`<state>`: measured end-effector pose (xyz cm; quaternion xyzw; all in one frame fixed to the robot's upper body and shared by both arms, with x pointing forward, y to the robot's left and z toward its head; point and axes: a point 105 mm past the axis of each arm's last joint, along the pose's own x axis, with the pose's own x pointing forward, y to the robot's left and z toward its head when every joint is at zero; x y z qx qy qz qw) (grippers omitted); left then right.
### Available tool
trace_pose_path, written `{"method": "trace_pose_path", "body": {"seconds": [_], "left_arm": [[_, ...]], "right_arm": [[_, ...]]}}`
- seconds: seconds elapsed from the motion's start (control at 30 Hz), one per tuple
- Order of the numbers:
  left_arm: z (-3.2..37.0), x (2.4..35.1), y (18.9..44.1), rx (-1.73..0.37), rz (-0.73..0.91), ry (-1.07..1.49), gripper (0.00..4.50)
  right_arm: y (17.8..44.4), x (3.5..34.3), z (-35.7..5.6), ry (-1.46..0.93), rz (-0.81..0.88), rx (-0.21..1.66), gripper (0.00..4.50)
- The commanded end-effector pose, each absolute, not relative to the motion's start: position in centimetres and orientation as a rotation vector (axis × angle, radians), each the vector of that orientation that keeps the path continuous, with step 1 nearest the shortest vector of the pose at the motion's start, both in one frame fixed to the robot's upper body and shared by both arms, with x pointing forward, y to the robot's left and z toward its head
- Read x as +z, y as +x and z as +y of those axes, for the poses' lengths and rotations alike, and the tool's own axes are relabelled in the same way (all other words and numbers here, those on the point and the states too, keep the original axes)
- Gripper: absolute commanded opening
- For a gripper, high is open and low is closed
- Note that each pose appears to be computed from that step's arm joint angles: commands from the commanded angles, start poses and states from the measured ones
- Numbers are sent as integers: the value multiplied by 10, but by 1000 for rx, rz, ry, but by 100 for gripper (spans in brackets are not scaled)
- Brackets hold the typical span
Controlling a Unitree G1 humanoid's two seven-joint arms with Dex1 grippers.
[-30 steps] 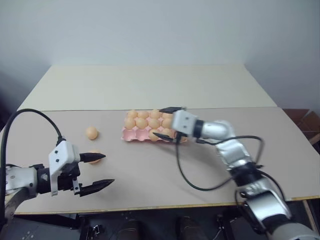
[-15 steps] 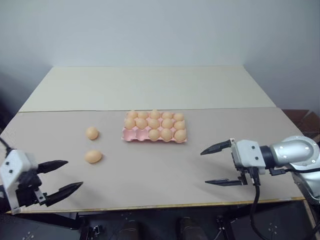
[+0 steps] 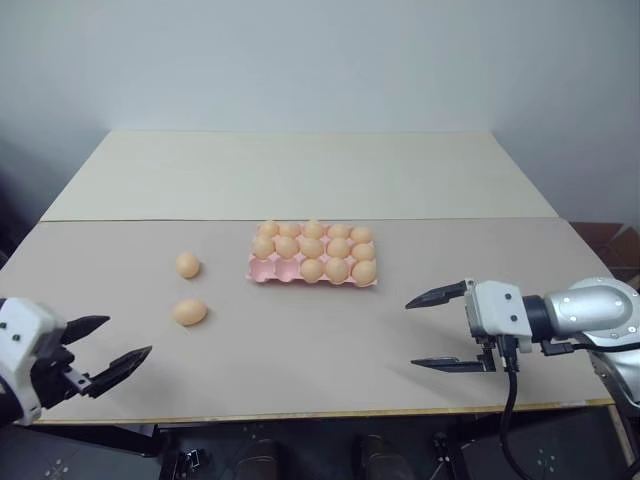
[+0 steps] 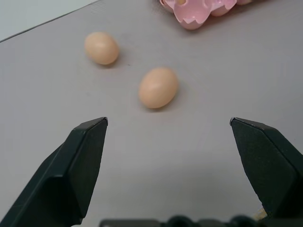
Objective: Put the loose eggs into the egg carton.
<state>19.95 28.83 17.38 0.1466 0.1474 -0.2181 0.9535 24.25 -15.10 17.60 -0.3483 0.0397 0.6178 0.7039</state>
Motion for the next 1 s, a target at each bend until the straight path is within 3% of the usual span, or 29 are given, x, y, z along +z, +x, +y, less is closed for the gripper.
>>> {"method": "trace_pose_path", "body": {"seconds": [0.03,0.4,0.73,0.9,1.0], "left_arm": [[281,169,223,-423,224,279,450],[269,135,280,-445,183,269,450],[251,111,289,-576,210,218,450],[254,100,301,-525,218,229,450],[253,97,306,-518,211,242,392]], "right_arm": [[240,183,-143,-794,34,1371,446],[237,185,-141,-796,22,1329,446],[244,189,-148,-806,5,1200,446],[246,190,-146,-808,-11,1178,446],[248,192,-146,-803,-17,1167,450]]}}
